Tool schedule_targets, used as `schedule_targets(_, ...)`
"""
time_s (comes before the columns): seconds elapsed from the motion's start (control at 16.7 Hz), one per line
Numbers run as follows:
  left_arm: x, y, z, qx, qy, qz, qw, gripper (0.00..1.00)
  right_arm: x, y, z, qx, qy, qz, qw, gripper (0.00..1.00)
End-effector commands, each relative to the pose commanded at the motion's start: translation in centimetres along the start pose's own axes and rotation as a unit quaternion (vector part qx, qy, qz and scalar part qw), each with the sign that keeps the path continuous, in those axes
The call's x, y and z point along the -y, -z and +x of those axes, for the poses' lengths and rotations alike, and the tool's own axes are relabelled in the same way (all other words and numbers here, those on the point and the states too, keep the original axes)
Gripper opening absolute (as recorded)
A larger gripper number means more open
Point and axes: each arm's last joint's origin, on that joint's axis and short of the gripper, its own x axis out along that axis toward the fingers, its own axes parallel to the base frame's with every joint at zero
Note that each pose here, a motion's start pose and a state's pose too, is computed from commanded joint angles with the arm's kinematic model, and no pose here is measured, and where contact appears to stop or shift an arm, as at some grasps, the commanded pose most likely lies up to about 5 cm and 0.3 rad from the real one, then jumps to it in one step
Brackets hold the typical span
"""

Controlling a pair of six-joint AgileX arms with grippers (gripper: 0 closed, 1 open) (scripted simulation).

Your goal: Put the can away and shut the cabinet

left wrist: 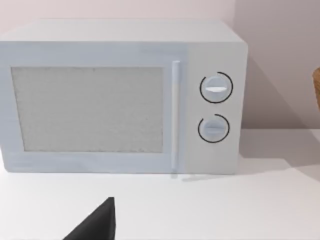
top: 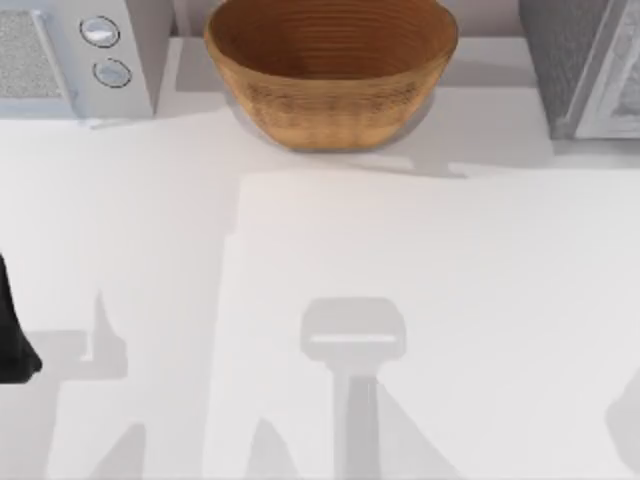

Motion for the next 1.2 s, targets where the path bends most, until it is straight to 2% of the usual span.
schedule_targets(0.24, 0.0, 0.0, 0.0, 0.000, 0.000, 0.000, 1.000, 1.00, -5.1, 0.1, 3.7, 0.001, 0.003, 0.008, 1.000, 1.00)
schedule_targets(0.54, 0.0, 0.0, 0.0, 0.000, 0.000, 0.000, 1.000, 1.00, -13.9, 0.3, 6.4, 0.000, 0.001, 0.013, 1.000, 1.00)
schedule_targets(0.9, 0.0, 0.0, 0.0, 0.000, 0.000, 0.000, 1.000, 1.00, -23.4, 0.5, 5.3, -0.003, -0.003, 0.003, 1.000, 1.00)
schedule_targets(1.2, 0.0, 0.0, 0.0, 0.000, 0.000, 0.000, 1.000, 1.00, -26.8, 0.5, 3.7, -0.003, -0.005, -0.006, 1.000, 1.00)
